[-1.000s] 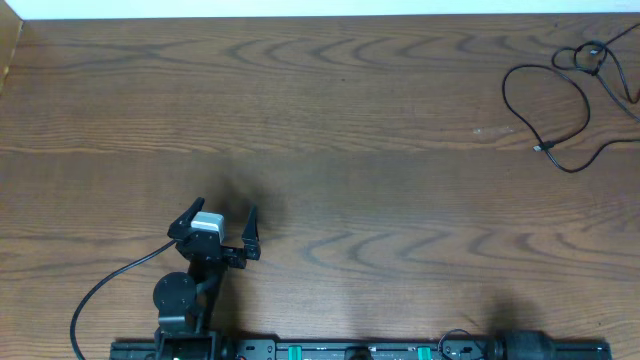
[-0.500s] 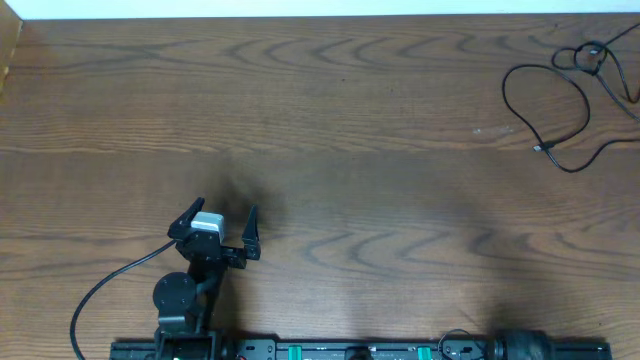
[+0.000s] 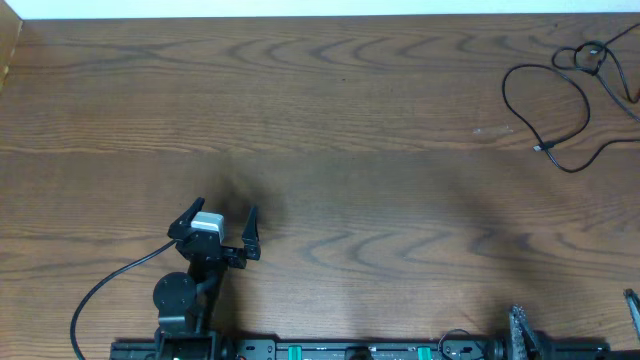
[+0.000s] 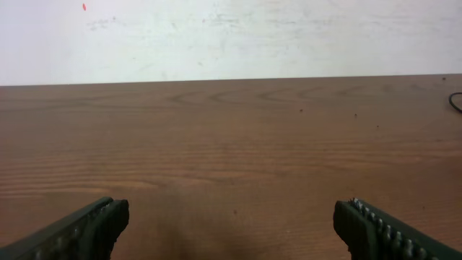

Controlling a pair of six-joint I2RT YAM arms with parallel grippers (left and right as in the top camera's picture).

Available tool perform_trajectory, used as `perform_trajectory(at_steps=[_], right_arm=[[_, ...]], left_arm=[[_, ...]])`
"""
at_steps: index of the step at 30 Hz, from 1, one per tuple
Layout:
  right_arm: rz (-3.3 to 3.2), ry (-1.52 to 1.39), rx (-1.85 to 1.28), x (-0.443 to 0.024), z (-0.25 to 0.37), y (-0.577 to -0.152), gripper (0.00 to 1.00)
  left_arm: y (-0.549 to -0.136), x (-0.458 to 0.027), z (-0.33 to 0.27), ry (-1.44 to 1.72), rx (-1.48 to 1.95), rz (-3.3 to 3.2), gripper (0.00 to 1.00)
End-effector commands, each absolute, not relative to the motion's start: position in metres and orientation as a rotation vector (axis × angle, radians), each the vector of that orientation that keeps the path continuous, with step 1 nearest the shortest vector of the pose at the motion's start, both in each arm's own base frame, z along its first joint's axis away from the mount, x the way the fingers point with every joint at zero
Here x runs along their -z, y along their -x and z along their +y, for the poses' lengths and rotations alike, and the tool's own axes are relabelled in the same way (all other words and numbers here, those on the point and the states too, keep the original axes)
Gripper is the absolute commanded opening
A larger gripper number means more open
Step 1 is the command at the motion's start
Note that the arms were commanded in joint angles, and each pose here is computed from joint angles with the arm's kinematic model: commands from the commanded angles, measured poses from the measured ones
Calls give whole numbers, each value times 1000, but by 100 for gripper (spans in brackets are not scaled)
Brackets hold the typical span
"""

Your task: Untangle cables

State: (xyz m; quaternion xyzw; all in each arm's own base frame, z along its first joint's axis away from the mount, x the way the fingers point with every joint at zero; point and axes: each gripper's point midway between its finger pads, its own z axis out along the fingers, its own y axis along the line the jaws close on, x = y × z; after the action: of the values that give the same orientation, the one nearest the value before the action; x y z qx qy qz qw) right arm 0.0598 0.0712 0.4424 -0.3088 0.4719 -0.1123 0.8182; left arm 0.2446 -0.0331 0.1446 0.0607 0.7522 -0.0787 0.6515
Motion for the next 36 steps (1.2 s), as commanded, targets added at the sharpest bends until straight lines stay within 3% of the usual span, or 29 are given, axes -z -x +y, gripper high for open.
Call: perform_trajectory(at_steps=[1, 13, 26, 36], right_arm=[[1032, 663, 248, -436, 69, -64, 99], [1098, 694, 206, -407, 72, -95, 99], [1117, 758, 186, -304, 77, -191, 99], [1217, 742, 194, -236, 69, -221, 99]], left_arm=[[-242, -129, -39, -171, 204, 1757, 98], [-242, -129, -39, -171, 204, 1757, 98], [-242, -129, -39, -171, 204, 1757, 98], [-242, -129, -39, -171, 204, 1757, 98]])
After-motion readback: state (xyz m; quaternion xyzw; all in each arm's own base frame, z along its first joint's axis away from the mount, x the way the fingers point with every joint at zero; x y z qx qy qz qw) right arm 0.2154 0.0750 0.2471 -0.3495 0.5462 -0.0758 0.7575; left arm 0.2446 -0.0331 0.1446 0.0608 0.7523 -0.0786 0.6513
